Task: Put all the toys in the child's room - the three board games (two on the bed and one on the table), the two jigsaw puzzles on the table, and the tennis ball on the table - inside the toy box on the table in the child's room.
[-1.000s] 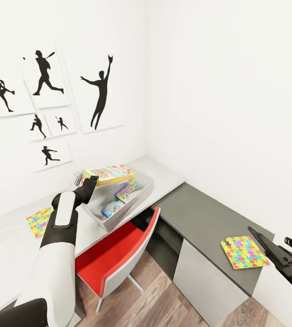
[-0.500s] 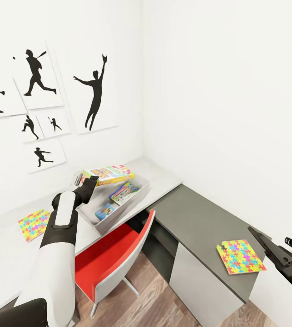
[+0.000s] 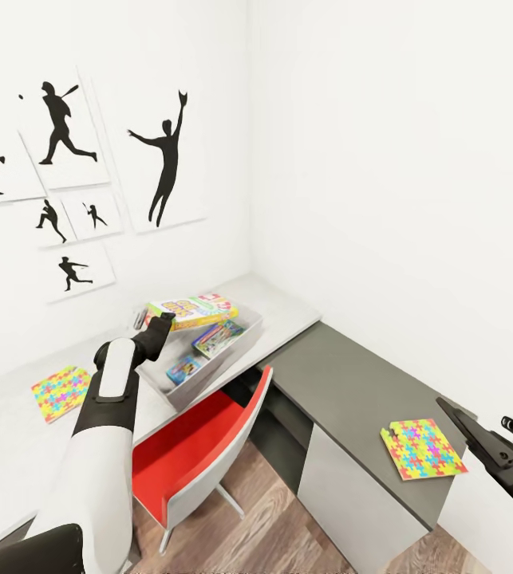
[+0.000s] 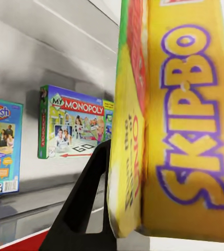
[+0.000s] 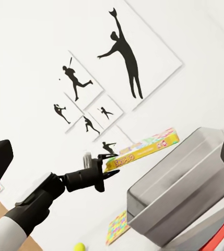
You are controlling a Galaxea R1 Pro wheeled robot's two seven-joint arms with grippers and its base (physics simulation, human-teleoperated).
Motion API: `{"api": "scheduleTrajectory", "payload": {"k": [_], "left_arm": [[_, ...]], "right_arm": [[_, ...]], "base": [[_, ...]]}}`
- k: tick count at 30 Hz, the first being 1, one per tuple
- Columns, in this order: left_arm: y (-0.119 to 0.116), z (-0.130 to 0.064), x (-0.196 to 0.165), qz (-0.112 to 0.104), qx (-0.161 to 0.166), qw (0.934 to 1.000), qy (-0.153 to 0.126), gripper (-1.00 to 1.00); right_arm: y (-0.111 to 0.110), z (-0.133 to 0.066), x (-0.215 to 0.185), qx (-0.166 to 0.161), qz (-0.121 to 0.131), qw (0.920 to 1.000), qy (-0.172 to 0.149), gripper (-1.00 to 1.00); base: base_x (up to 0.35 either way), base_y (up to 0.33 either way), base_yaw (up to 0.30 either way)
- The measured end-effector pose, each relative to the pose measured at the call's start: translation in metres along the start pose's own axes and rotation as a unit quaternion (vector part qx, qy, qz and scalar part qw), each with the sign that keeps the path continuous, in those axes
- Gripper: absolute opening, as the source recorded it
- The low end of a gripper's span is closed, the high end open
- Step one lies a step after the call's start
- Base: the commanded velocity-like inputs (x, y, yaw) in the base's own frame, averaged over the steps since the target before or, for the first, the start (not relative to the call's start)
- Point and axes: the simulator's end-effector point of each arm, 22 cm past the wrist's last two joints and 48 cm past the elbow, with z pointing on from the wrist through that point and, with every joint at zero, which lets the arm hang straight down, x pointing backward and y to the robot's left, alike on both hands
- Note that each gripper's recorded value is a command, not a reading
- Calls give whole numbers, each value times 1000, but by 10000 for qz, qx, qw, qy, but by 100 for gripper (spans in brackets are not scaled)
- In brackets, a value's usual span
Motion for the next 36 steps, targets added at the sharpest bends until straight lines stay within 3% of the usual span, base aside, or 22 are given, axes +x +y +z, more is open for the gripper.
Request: {"api": "scheduleTrajectory", "payload": {"k": [36], "left_arm": [[32,22,16,11,-259,9996,146,-100]], "right_arm": [[-20,-2,13,178,146,9997,102,100]], "base": [[0,0,0]]}}
